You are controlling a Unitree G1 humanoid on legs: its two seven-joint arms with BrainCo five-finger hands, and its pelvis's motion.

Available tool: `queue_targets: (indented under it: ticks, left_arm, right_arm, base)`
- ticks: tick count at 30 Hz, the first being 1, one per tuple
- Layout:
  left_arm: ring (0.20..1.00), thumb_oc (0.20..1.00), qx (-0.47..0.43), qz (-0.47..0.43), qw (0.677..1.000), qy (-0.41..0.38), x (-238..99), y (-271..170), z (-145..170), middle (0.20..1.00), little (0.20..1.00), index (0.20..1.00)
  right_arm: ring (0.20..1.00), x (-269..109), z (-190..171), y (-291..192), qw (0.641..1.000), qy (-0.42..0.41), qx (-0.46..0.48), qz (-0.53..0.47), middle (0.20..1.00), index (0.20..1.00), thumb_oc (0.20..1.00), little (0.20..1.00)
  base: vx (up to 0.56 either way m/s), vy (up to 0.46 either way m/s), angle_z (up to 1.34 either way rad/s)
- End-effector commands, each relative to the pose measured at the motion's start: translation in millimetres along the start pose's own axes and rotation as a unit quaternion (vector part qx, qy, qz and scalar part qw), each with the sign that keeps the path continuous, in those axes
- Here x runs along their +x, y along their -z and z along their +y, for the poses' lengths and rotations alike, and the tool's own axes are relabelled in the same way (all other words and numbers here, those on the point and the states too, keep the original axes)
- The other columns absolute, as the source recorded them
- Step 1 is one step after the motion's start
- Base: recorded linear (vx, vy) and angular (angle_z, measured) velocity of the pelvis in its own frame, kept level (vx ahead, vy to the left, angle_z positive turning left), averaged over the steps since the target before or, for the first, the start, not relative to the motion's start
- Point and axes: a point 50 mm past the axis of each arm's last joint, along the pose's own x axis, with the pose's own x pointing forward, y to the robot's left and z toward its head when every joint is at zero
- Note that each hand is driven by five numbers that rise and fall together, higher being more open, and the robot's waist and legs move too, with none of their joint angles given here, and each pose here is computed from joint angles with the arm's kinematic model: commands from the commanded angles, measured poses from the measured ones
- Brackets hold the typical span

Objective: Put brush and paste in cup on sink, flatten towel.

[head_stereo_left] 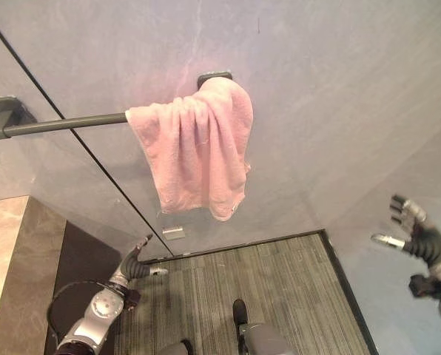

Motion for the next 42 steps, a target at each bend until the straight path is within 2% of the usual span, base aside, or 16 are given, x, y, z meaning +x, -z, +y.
queue_targets:
  ticks: [1, 4, 9, 13, 18, 24, 29, 30, 31, 33, 34, 35, 42]
  left_arm:
    - [1.000, 1.000, -0.012, -0.107, 0.994, -0.008, 12.7, -43.1, 30.7, 1.000, 1.000, 1.000]
    - [1.000, 1.000, -0.029, -0.166, 0.986, 0.020, 20.1, -75.4, 38.9, 1.000, 1.000, 1.000]
    - [1.000, 1.000, -0.037, -0.194, 0.980, 0.041, 37.3, -98.5, 40.7, 1.000, 1.000, 1.000]
    - [1.000, 1.000, -0.041, -0.225, 0.972, 0.051, 60.6, -127.4, 33.2, 1.000, 1.000, 1.000]
    - [1.000, 1.000, -0.037, -0.243, 0.969, 0.022, 87.6, -156.0, 26.9, 1.000, 1.000, 1.000]
    - [1.000, 1.000, -0.053, -0.269, 0.961, 0.019, 98.3, -179.9, 13.4, 1.000, 1.000, 1.000]
    - [1.000, 1.000, -0.083, -0.293, 0.951, 0.059, 99.2, -197.1, -14.9, 1.000, 1.000, 1.000]
    - [1.000, 1.000, -0.082, -0.296, 0.948, 0.077, 96.1, -197.7, -22.6, 1.000, 1.000, 1.000]
    - [0.652, 0.652, -0.076, -0.300, 0.947, 0.084, 93.8, -198.1, -25.4, 0.652, 0.652, 0.652]
    - [0.373, 0.373, -0.067, -0.307, 0.945, 0.089, 88.2, -196.6, -27.8, 0.373, 0.373, 0.373]
    - [0.366, 0.366, -0.058, -0.313, 0.944, 0.083, 84.0, -195.7, -24.4, 0.366, 0.366, 0.366]
    - [0.200, 0.200, -0.054, -0.314, 0.945, 0.077, 79.9, -192.3, -20.2, 0.200, 0.200, 0.200]
    - [0.200, 0.200, -0.050, -0.324, 0.944, 0.038, 29.2, -162.2, 20.4, 0.200, 0.200, 0.200]
  right_arm:
    - [1.000, 15.6, -18.7, -31.8, 0.998, -0.018, -0.018, -0.059, 1.000, 1.000, 1.000, 1.000]
    - [1.000, 38.7, -6.4, -41.9, 0.995, -0.078, 0.002, -0.064, 1.000, 1.000, 1.000, 1.000]
    - [1.000, 72.2, 13.9, -39.7, 0.993, -0.109, 0.022, -0.050, 1.000, 1.000, 1.000, 1.000]
    - [1.000, 110.1, 43.3, -44.4, 0.990, -0.117, 0.060, -0.058, 1.000, 1.000, 1.000, 1.000]
    - [1.000, 153.2, 92.6, -77.7, 0.980, -0.150, 0.086, -0.096, 1.000, 1.000, 1.000, 1.000]
    - [1.000, 177.8, 129.8, -120.0, 0.971, -0.161, 0.101, -0.145, 1.000, 1.000, 1.000, 1.000]
    - [1.000, 182.8, 153.3, -144.9, 0.959, -0.178, 0.133, -0.175, 1.000, 1.000, 1.000, 1.000]
    - [0.482, 179.6, 157.4, -144.3, 0.956, -0.190, 0.136, -0.176, 0.482, 0.482, 0.482, 0.482]
    - [0.200, 176.3, 159.5, -143.0, 0.955, -0.195, 0.140, -0.177, 0.200, 0.200, 0.200, 0.200]
    - [0.200, 167.9, 162.5, -135.0, 0.950, -0.196, 0.170, -0.175, 0.200, 0.200, 0.200, 0.200]
    - [0.200, 160.6, 164.3, -132.9, 0.946, -0.204, 0.178, -0.180, 0.200, 0.200, 0.200, 0.200]
    - [0.200, 151.4, 164.1, -134.5, 0.940, -0.215, 0.182, -0.194, 0.200, 0.200, 0.200, 0.200]
    - [0.200, 92.4, 149.9, -124.9, 0.910, -0.259, 0.219, -0.239, 0.200, 0.200, 0.200, 0.200]
  base:
    - [0.16, 0.086, 0.49]
    - [0.16, 0.064, 0.13]
    - [0.16, 0.083, -0.17]
    - [0.06, 0.071, -0.06]
    - [-0.02, 0.047, -0.07]
    - [-0.02, 0.021, -0.10]
    - [0.01, 0.011, -0.04]
    - [0.06, 0.019, 0.00]
    - [0.07, 0.025, 0.00]
    - [0.06, 0.020, 0.01]
    - [0.05, 0.018, 0.02]
    - [0.05, 0.031, 0.05]
    - [0.04, 0.024, 0.07]
